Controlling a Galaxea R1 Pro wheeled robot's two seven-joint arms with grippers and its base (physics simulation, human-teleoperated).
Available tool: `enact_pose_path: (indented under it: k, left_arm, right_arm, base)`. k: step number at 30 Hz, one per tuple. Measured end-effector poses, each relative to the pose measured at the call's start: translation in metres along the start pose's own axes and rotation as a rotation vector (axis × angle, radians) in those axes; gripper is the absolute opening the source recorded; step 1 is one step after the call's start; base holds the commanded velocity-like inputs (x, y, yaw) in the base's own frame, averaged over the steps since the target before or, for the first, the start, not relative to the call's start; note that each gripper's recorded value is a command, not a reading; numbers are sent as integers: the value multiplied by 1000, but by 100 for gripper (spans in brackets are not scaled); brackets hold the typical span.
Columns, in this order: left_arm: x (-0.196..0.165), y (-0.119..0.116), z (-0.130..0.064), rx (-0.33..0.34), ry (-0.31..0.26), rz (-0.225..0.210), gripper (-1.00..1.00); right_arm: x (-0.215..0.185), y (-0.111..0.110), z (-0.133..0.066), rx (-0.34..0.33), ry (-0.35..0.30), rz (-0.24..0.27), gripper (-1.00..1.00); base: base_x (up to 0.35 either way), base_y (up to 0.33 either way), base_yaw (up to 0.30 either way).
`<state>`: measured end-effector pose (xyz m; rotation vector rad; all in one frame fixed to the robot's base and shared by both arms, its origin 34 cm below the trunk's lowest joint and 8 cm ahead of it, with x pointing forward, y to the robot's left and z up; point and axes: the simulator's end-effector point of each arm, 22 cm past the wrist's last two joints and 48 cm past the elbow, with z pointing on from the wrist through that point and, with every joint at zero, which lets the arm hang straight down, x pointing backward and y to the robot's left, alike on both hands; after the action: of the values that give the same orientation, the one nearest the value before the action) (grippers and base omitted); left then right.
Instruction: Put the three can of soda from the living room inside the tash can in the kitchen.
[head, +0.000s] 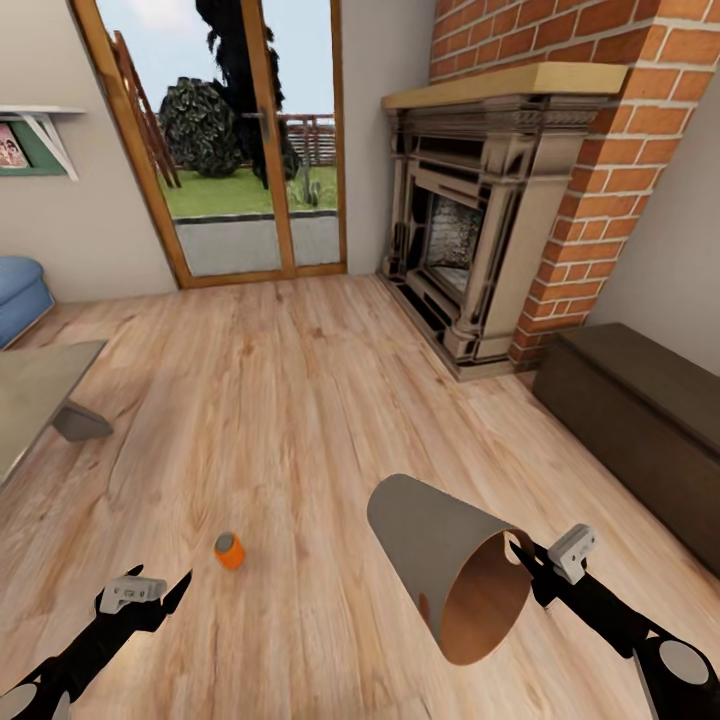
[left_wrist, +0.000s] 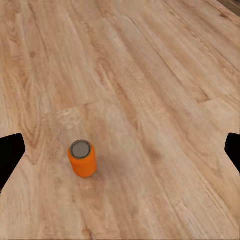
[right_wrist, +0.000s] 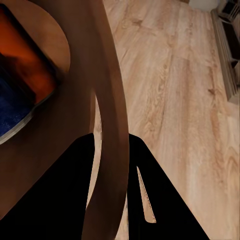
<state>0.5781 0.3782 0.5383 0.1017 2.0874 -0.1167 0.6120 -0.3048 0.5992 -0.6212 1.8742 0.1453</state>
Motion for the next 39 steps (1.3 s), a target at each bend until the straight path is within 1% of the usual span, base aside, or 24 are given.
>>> enact_pose_path:
  k: [9, 14, 21, 24, 25, 26, 27, 28, 29, 32, 34, 35, 37, 38, 39]
  left_arm:
    - [-1, 0, 0, 0, -2, 0, 100]
    - [-1, 0, 0, 0, -1, 0, 100]
    - [0, 0, 0, 0, 1, -2, 100]
    - [9, 0, 0, 0, 22, -16, 100]
    - [18, 0, 1, -1, 42, -30, 100]
    - [24, -1, 3, 0, 59, -47, 100]
    - [24, 0, 6, 0, 64, -55, 100]
    - [12, 1, 22, 3, 75, -88, 100]
    - [-1, 2, 35, 5, 79, -109, 100]
    - [-20, 3, 49, 9, 77, -130, 100]
    - [-28, 3, 55, 10, 77, -138, 100]
    - [-36, 4, 62, 12, 75, -148, 100]
    - [-50, 3, 70, 18, 61, -151, 100]
    - [-56, 0, 75, 25, 58, -149, 100]
    - [-59, -5, 79, 38, 62, -144, 100]
  right_arm:
    - [1, 1, 0, 1, 1, 2, -100]
    - [-1, 7, 3, -1, -5, 14, -100]
    - [1, 9, 4, -4, 2, 10, -100]
    - [1, 9, 4, -3, 2, 10, -100]
    - [1, 9, 4, -2, 3, 11, -100]
    - [1, 9, 4, -2, 3, 11, -100]
    - [2, 9, 4, -2, 4, 10, -100]
    - [1, 8, 4, -2, 3, 9, -100]
    - [1, 7, 3, 1, 4, 9, -100]
    - [0, 6, 3, 3, 3, 7, -100]
    - [-1, 4, 3, 7, 1, 7, -100]
    - [-5, 1, 2, 14, -1, -11, -100]
    - [-16, -5, 0, 29, -21, -19, -100]
    - [-21, -10, -1, 40, -29, -12, -100]
    - [-21, -13, -2, 49, -21, 6, -100]
  base:
    - [322, 0, 95]
    - [322, 0, 207]
    - [322, 0, 239]
    - [322, 0, 238]
    - [322, 0, 218]
    - [322, 0, 203]
    - [322, 0, 95]
    - [322, 0, 48]
    - [322, 0, 39]
    - [322, 0, 22]
    - [322, 0, 10]
    - [322, 0, 5]
    - [322, 0, 3]
    - [262, 0, 1]
    - [134, 0, 1]
